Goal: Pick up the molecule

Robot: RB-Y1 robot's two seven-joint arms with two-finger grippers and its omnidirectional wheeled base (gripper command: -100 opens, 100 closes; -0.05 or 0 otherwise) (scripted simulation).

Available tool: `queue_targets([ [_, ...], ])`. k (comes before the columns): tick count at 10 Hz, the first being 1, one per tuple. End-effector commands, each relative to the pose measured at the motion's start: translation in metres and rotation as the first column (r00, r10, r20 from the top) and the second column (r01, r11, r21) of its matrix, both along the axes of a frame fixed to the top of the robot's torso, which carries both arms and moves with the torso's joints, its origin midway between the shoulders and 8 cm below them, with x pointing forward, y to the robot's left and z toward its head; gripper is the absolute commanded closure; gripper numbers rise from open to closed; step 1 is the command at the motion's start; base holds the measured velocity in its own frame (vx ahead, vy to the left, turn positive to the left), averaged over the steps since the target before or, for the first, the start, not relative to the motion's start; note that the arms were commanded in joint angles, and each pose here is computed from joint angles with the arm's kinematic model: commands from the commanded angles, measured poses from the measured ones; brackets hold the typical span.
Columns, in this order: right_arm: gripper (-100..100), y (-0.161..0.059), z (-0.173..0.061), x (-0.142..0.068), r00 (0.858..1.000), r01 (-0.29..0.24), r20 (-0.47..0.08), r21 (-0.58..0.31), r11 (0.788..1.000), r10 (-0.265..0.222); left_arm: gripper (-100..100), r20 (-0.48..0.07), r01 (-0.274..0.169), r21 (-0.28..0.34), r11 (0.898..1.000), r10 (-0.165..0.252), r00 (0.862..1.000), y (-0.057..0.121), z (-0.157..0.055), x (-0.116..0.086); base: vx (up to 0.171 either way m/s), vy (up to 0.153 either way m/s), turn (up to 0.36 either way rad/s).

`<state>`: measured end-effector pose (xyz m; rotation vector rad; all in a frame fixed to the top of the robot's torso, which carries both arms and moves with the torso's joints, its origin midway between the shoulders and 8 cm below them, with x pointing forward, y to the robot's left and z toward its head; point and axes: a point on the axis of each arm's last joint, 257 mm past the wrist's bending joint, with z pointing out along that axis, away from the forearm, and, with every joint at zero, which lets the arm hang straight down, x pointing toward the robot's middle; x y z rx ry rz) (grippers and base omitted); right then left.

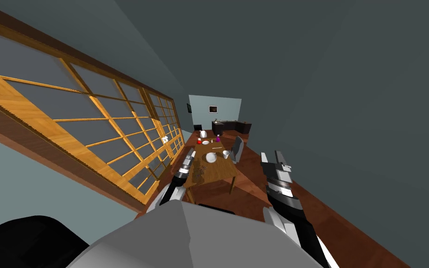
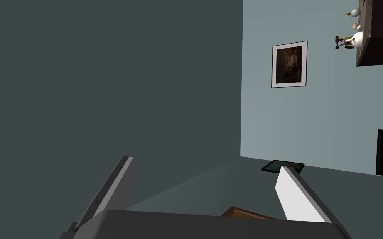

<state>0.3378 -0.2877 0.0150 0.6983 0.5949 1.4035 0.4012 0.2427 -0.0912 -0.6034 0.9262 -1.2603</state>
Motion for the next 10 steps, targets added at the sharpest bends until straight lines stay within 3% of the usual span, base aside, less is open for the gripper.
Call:
queue_targets([
  [1, 0, 0.0, 0.0, 0.0, 1.0, 0.0, 0.0, 0.0, 1.0, 0.0, -100, -0.027, 0.011, 0.008, 1.0, -0.011, 1.0, -0.001, -0.017, 0.003, -0.049, 0.121, -0.175],
  [10, 0, 0.0, 0.0, 0.0, 1.0, 0.0, 0.0, 0.0, 1.0, 0.0, -100, -0.16, 0.028, 0.028, 0.999, -0.023, 0.987, 0.003, -0.096, 0.018, -0.044, 0.08, -0.116],
])
